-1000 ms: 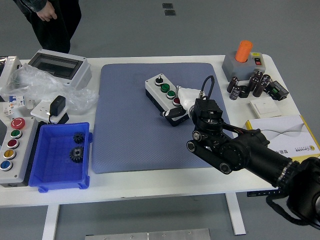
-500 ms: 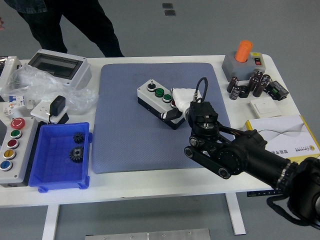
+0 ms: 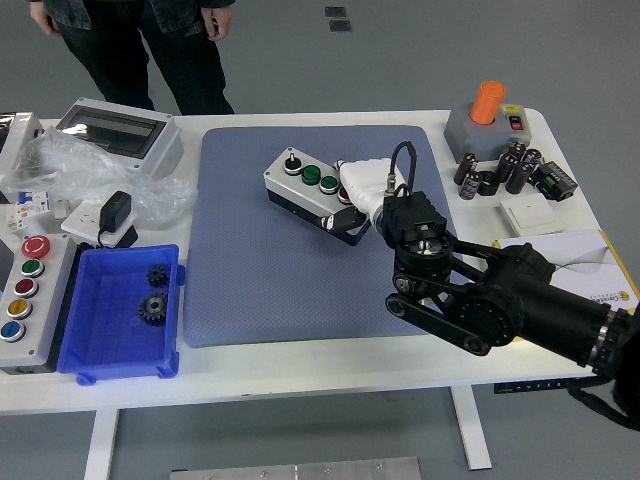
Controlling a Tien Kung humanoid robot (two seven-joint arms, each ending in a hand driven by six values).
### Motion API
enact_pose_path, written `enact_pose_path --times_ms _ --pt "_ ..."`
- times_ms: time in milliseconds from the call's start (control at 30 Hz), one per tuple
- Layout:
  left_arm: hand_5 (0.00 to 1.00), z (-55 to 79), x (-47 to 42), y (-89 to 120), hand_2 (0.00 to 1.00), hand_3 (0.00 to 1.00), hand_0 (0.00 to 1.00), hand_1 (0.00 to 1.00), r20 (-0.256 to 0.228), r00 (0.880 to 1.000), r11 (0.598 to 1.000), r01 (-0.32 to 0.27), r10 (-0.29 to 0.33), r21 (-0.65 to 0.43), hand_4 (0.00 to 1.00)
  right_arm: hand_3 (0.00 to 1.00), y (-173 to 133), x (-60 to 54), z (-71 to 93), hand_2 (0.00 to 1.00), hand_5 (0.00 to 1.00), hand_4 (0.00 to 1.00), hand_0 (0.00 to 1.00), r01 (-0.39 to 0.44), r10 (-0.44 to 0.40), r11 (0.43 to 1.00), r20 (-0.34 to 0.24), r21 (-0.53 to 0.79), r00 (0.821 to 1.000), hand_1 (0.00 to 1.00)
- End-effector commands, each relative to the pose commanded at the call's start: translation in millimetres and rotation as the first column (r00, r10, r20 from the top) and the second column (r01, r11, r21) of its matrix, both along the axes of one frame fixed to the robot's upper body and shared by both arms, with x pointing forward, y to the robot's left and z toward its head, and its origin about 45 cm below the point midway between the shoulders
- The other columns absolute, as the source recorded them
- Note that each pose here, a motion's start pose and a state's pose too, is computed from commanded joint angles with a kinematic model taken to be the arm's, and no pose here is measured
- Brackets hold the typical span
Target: Pick up the button,place it on the desk,press the button,press the button
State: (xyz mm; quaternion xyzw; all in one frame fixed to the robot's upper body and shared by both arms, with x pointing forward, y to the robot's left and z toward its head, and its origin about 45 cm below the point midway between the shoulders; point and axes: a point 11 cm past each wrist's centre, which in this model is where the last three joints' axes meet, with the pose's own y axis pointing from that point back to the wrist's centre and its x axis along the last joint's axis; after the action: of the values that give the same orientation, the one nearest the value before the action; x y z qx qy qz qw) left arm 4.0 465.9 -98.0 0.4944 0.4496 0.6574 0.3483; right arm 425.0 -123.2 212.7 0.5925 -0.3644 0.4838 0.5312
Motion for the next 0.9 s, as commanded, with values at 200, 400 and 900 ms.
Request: enact_pose_path --times_ms 200,400,900 --pt "0.122 0.1 0.4 0.2 0.557 0.587 0.656 0.609 0.002 1.000 1.000 -0.004 0.004 0.002 0.526 0.571 -8.7 -3.0 28.1 0.374 0.002 0.208 0.216 -0.113 0.110 0.993 0.079 0.043 0.991 0.384" --pt "0.136 0.2 1.8 0.4 0.556 0.587 0.656 0.611 0.005 1.000 1.000 -0.008 0.008 0.003 0.523 0.569 -33.9 -9.2 10.3 0.380 0.002 0.135 0.204 -0.180 0.172 0.977 0.076 0.111 0.982 0.398" --pt "0.164 -0.2 5.4 -1.3 0.554 0.588 0.656 0.609 -0.003 1.000 1.000 0.003 -0.003 -0.003 0.497 0.560 -42.4 -27.3 20.3 0.397 0.002 0.120 0.480 -0.304 0.273 0.903 0.141 0.303 0.952 0.563"
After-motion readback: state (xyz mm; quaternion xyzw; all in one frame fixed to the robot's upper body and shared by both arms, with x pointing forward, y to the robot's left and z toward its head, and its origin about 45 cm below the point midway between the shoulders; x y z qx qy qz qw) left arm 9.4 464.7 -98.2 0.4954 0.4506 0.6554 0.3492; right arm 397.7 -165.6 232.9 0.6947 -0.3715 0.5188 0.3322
